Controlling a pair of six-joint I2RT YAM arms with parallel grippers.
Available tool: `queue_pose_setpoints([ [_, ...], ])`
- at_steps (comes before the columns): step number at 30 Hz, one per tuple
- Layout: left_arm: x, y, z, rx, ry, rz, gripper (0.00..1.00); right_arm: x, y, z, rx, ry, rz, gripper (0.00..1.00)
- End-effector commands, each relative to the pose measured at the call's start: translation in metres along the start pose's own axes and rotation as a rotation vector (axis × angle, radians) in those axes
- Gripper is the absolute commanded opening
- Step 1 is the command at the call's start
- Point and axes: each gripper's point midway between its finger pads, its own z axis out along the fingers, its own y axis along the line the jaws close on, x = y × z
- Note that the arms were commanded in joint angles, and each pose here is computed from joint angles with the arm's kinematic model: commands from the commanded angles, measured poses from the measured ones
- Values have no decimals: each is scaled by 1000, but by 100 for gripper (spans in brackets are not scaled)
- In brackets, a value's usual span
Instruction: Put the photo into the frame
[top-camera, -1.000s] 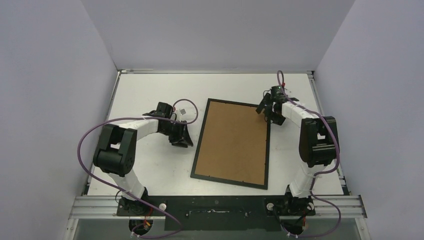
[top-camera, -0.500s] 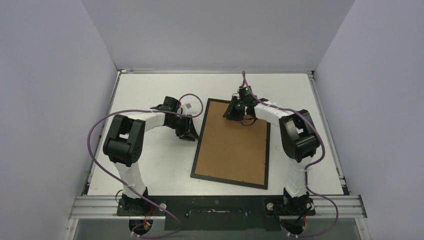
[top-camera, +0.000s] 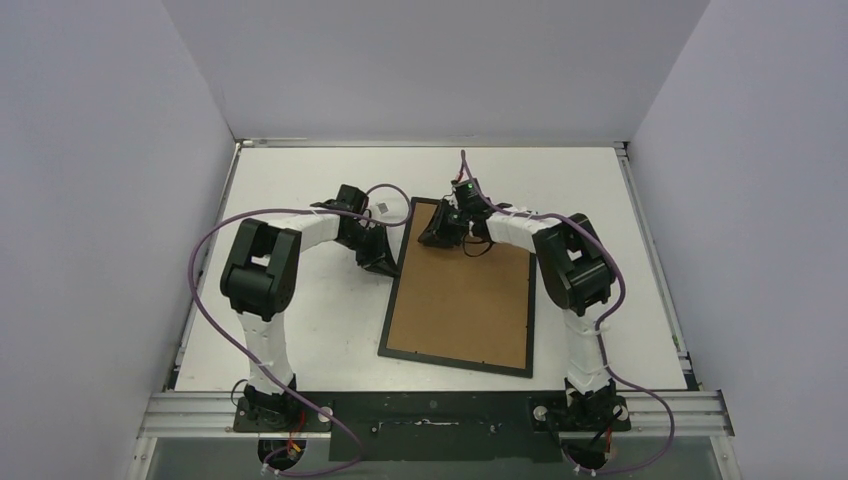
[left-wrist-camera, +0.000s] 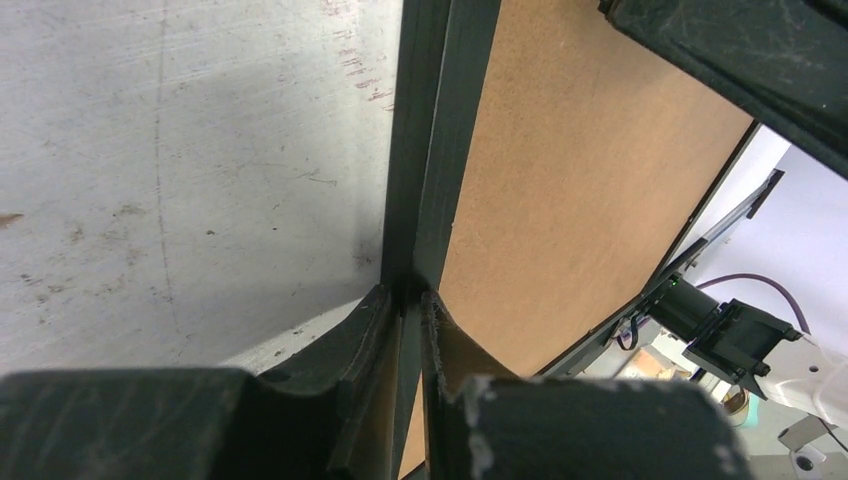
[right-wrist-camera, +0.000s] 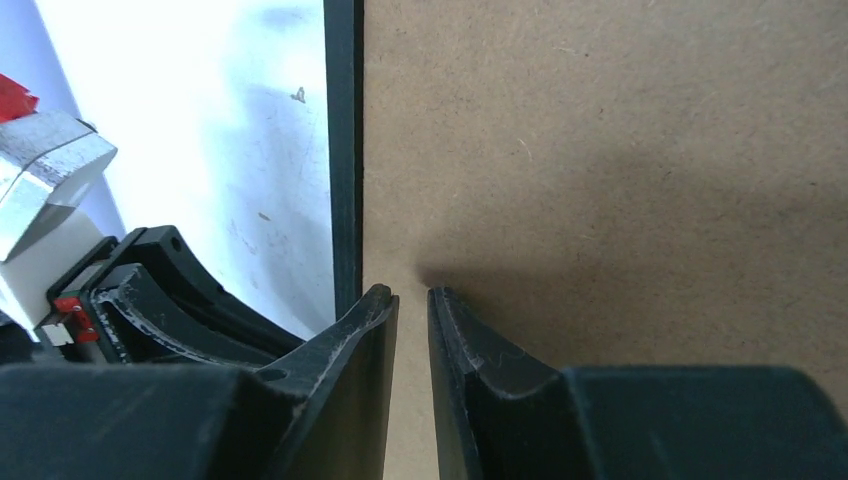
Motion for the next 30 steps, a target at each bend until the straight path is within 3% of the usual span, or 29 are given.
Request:
queue_pose_setpoints([
  [1,2,35,17,-155,15,-7,7,45,-69,6,287,138,-54,21],
  [6,7,44,18,-195,48,-19,4,61,-140,-18,629,218,-154,21],
  [9,9,45,19,-199,56,-26,4,61,-147,-26,681,223,-190,22],
  [11,9,44,20,-190,59,-28,4,59,-124,-18,561,195,-193,24],
  [17,9,37,25,-108,82,-59,4,74,-21,-10,-7,144,-151,27],
  [20,9,38,28,-82,90,-81,4,92,7,-17,-160,156,-209,27],
  [25,9,43,30,-82,101,-96,4,132,43,-19,-286,228,-310,27],
  [30,12,50,30,-95,111,-116,4,167,37,-11,-283,277,-308,25],
])
